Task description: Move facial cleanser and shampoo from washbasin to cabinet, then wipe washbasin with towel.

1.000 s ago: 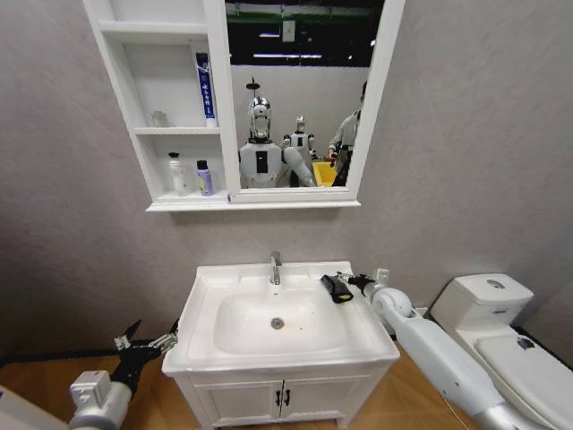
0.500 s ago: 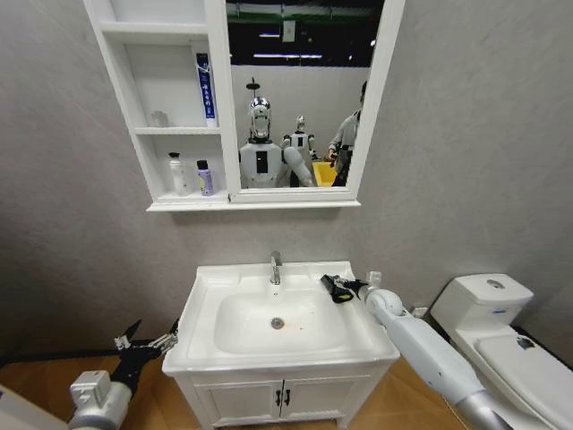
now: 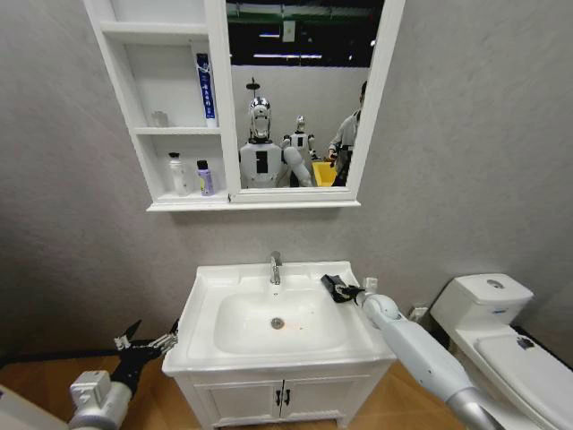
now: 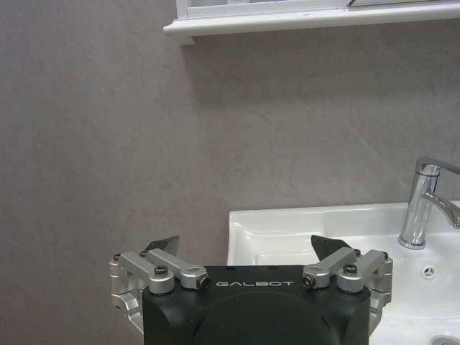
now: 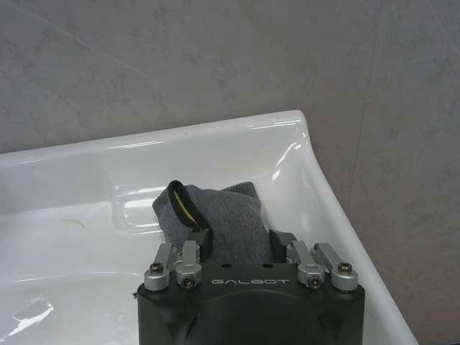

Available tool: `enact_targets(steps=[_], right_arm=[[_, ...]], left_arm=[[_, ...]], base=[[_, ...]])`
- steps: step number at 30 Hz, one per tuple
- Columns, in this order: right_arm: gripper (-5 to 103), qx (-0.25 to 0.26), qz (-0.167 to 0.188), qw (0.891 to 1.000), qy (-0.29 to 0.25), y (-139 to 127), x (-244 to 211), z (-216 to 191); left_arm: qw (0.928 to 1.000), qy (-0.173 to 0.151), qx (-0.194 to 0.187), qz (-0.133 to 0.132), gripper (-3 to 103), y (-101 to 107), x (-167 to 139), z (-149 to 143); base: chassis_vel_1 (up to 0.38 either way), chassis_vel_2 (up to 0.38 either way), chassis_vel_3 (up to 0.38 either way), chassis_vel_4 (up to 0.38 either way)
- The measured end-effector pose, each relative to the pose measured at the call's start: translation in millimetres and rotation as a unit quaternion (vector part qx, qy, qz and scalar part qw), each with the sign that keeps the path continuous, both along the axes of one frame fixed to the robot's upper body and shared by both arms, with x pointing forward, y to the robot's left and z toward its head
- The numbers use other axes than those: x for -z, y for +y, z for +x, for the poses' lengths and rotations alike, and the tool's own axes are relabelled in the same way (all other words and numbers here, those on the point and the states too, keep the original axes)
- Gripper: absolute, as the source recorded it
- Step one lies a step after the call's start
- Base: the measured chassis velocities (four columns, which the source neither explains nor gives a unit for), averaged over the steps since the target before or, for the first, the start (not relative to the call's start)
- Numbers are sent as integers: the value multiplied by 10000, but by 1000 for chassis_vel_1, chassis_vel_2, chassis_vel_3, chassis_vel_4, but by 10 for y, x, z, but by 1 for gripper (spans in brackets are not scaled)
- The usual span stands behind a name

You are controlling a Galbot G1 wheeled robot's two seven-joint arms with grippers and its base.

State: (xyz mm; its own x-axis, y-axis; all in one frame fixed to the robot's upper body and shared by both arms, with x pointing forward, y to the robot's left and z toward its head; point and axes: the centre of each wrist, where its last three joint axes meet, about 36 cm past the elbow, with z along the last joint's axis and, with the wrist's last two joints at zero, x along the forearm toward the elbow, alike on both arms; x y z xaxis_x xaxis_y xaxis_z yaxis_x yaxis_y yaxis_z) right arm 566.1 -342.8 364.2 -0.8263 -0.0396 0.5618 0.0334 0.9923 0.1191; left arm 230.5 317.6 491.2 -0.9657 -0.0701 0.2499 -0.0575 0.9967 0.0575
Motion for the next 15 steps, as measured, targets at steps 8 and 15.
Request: enact_targets(steps=[8,15], right_arm=[[21,10,-1,10000,71,13,69,-44],[1,-1,24,10000,18,36,43,-86]], left_arm=[[10000,0,0,0,100,0,0,0],[10000,0,0,0,100,0,0,0]], base=[[0,0,0,0],[0,0,0,0]])
